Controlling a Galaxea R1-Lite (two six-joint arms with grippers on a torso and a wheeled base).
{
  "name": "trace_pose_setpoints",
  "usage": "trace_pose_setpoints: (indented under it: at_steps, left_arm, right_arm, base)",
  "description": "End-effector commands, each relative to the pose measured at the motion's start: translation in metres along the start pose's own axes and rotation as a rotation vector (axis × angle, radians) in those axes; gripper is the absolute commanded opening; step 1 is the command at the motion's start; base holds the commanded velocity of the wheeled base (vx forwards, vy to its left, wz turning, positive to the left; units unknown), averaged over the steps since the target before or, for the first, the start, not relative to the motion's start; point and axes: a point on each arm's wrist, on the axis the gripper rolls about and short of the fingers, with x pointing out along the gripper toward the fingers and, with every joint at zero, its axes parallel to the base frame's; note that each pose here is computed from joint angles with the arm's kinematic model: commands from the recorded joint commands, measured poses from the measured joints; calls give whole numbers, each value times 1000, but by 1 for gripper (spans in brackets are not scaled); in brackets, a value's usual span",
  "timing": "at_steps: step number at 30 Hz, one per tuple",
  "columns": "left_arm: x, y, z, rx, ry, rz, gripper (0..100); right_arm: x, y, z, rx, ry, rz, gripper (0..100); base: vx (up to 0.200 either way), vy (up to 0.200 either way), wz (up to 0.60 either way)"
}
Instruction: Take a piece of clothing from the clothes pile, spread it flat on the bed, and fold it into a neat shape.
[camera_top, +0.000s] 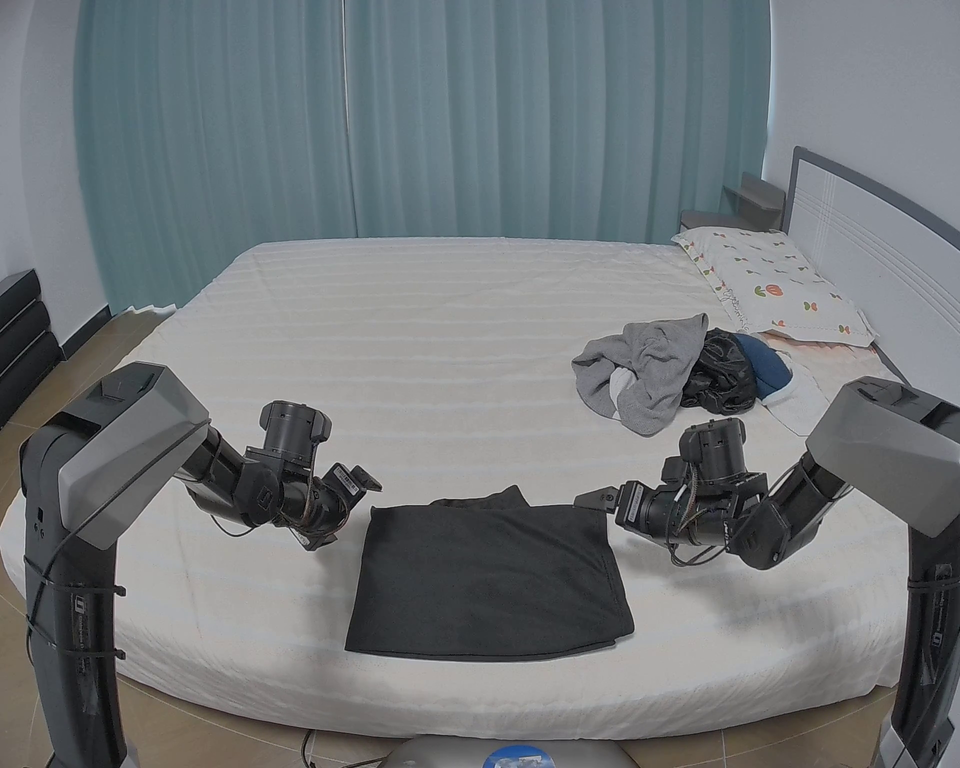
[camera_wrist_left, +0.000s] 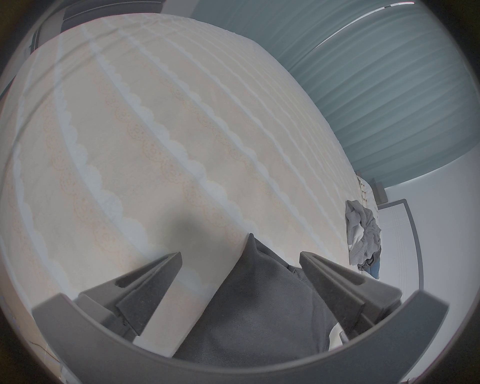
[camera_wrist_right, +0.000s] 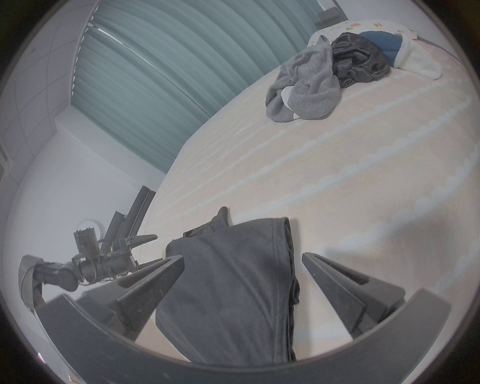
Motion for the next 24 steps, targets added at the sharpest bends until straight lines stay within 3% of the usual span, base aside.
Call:
trace_pose_setpoints:
  at_steps: [1, 24]
  left_arm:
    - [1, 0, -2, 2, 3, 1, 100]
    - [1, 0, -2, 2, 2, 2, 100]
  right_arm:
    - [21, -6, 4, 25, 17, -13, 100]
    - [50, 1, 9, 39, 5, -36, 100]
  base:
    - [0, 0, 0]
    - [0, 0, 0]
